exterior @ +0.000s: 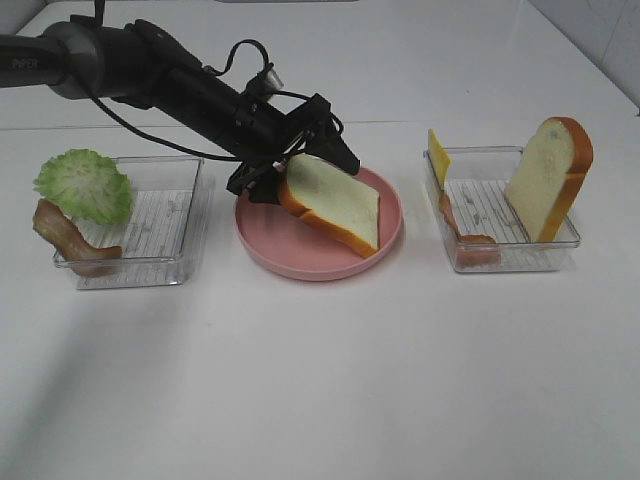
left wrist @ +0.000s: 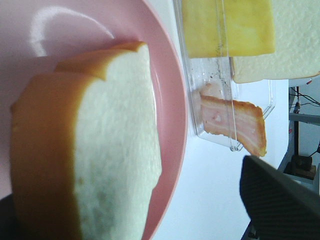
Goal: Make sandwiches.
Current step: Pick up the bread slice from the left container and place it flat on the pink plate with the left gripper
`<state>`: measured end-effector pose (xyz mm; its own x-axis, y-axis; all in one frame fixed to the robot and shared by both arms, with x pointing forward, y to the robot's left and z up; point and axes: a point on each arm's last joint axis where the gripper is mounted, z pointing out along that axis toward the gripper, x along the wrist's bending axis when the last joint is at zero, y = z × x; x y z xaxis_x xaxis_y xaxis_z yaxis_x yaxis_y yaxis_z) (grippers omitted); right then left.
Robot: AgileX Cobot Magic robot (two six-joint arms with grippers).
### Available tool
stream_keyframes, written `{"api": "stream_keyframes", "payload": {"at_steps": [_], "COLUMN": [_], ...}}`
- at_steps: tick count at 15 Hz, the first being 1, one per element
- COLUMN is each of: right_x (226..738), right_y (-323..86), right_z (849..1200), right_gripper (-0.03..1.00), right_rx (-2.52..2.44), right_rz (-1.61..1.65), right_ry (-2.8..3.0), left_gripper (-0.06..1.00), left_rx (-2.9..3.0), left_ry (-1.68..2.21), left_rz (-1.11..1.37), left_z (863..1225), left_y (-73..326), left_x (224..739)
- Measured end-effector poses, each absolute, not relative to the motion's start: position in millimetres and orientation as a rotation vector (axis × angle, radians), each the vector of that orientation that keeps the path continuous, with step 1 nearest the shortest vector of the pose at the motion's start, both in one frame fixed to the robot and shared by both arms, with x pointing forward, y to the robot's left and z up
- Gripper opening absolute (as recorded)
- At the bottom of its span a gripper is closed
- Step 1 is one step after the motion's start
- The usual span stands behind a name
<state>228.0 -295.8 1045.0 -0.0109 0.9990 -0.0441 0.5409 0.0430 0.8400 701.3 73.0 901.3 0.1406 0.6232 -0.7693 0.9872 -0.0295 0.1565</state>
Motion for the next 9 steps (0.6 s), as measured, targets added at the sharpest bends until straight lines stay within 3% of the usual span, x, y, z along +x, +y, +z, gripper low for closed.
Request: {"api": "stream_keyframes", "payload": {"at_steps": [9], "right_x": [228], "right_y": [-296], "right_z": [1045], "right_gripper": [0.76], "right_rx": [1.579], "right_rz": [0.846], "right_ry": [1.635], "left_gripper": [0.85], "left_rx": [2.119], "left_ry": [1.488], "left_rz": [-0.200], "left_z": [946], "left_y": [68], "left_x": [688]}}
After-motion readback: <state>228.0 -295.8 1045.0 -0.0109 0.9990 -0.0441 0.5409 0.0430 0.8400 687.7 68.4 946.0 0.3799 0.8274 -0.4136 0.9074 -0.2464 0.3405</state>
